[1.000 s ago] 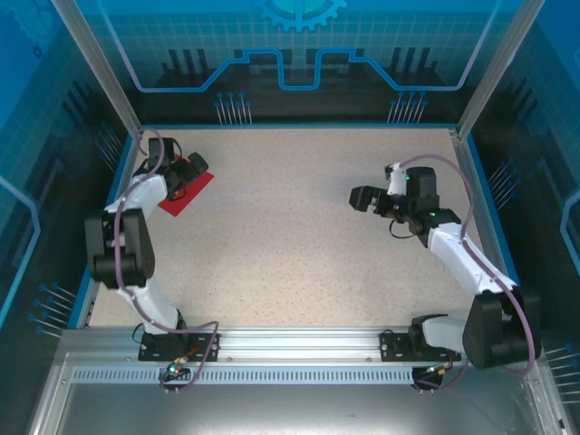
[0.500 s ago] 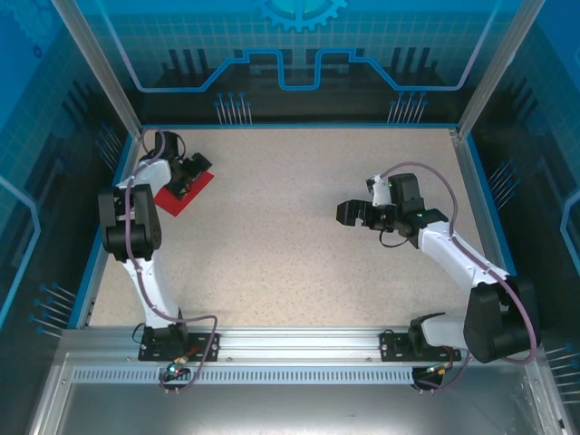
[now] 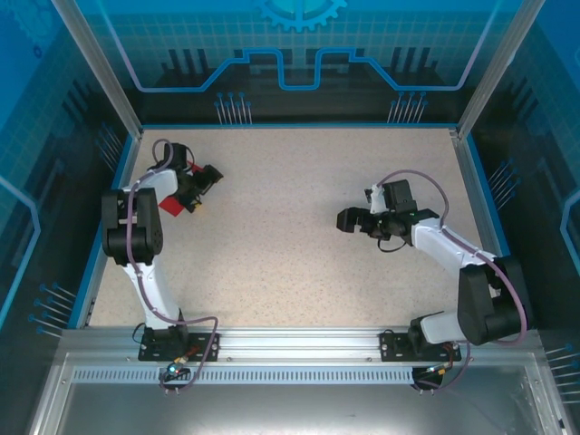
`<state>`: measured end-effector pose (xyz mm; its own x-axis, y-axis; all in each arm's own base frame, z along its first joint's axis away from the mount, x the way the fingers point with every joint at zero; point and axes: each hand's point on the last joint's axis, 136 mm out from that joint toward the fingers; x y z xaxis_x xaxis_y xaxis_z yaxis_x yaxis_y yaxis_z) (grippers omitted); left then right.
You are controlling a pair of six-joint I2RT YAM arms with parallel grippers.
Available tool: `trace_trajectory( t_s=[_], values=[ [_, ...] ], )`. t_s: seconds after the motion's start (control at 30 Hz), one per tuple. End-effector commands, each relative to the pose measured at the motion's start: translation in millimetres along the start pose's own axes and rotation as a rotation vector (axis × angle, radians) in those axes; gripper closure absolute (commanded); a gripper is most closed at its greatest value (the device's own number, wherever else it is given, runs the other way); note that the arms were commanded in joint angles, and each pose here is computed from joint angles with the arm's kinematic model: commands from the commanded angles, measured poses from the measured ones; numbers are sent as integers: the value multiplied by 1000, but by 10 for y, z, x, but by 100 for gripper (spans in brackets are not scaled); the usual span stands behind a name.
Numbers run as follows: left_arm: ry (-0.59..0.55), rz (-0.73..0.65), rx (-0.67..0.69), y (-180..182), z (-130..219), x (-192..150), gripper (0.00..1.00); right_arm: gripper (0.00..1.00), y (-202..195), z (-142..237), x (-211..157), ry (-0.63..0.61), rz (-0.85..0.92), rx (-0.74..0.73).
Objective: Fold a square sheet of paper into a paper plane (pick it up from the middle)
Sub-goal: Move the square sheet of paper to the center of the table.
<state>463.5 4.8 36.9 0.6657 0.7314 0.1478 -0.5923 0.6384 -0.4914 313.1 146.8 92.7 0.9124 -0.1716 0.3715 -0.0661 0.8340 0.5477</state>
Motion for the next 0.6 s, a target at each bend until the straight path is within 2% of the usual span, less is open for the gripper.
trace_trajectory(
  t_s=[0.0, 0.17, 0.37, 0.57],
  values=[
    [35, -57, 18, -108, 134, -168, 1, 1, -8, -3, -67, 20, -19, 2],
    [-107, -74, 98, -144, 340, 351, 2, 1, 53, 23, -97, 11, -32, 42],
    [-143, -16, 216, 53, 266, 754, 1, 1, 86, 30, -160, 21, -54, 64],
    [-41, 60, 315, 280, -38, 740, 2, 1, 102, 121, -210, 20, -35, 56]
  ],
)
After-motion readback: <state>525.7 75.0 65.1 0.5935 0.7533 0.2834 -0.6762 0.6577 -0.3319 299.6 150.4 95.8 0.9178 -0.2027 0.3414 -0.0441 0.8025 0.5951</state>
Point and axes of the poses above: each hand's point on the last joint's axis, 136 mm out from that joint toward the fingers, its own z axis back along the fingers, its own y axis along the line the jaws close on, x = y × z, and after that the axes turned 1 degree about -z, right-handed
